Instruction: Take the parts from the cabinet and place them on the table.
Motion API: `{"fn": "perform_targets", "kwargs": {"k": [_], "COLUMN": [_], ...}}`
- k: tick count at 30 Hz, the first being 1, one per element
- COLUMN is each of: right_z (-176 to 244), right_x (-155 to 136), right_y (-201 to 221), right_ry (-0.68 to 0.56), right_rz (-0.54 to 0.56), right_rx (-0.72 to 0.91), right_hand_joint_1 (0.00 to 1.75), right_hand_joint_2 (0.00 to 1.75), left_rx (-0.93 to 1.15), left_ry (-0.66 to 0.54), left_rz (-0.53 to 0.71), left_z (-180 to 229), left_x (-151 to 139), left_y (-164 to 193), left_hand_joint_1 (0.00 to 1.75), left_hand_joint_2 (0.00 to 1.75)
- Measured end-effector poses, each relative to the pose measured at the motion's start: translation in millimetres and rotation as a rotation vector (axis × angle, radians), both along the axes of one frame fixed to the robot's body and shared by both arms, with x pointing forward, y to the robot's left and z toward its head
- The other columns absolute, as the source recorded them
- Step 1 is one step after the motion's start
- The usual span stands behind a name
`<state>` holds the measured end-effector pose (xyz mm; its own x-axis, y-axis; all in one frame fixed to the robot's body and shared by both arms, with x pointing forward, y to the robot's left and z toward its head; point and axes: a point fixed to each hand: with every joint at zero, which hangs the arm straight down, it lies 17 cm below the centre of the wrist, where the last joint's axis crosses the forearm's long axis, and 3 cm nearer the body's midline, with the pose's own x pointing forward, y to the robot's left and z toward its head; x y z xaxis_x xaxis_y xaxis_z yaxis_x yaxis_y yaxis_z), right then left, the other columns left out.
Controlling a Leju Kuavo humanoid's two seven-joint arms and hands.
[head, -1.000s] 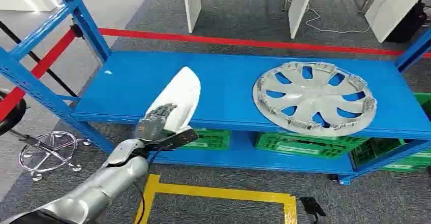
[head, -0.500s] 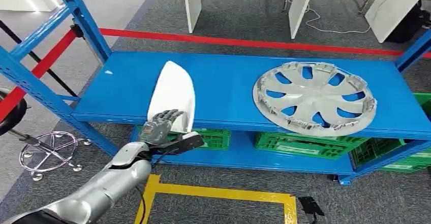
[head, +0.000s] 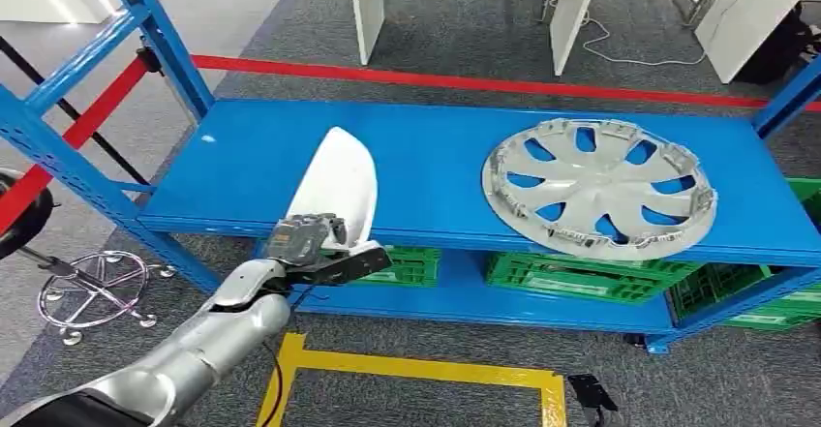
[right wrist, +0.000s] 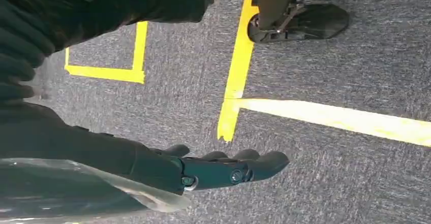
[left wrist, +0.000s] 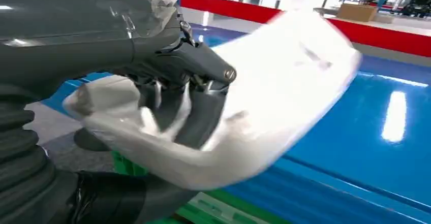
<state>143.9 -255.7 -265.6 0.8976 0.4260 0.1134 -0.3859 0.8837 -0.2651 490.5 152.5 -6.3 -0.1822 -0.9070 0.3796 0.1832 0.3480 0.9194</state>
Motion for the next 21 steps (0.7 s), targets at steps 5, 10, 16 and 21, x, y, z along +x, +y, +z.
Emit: {"fn": "perform_targets", "kwargs": {"k": [5,10,16,21], "right_z": [0.0,0.0,-0.3,-0.5], "right_x": [0.1,-0.2,-1.5,-2.2], "right_y": [-0.1,-0.3,-1.5,-2.4], "right_ry": [0.0,-0.001,-0.002,-0.004], "right_rz": [-0.001,-0.005,-0.02,-0.027], "right_rx": [0.0,-0.001,-0.004,-0.008], "right_hand_joint_1": [0.0,0.0,0.0,0.0], "right_hand_joint_2": [1.75,1.75,1.75,1.75], "left_rx": [-0.005,-0.02,-0.002,0.056], "left_ry": [-0.006,-0.039,-0.328,-0.634], "left_rz": [0.005,0.022,-0.007,-0.046], "left_z": [-0.3,2.0,70.4,165.9], "left_x": [-1.6,-4.0,9.3,14.2], "left_y": [-0.1,4.3,6.1,20.6], "left_hand_joint_1": [1.75,1.75,1.75,1.75], "left_hand_joint_2": [1.75,1.75,1.75,1.75]}}
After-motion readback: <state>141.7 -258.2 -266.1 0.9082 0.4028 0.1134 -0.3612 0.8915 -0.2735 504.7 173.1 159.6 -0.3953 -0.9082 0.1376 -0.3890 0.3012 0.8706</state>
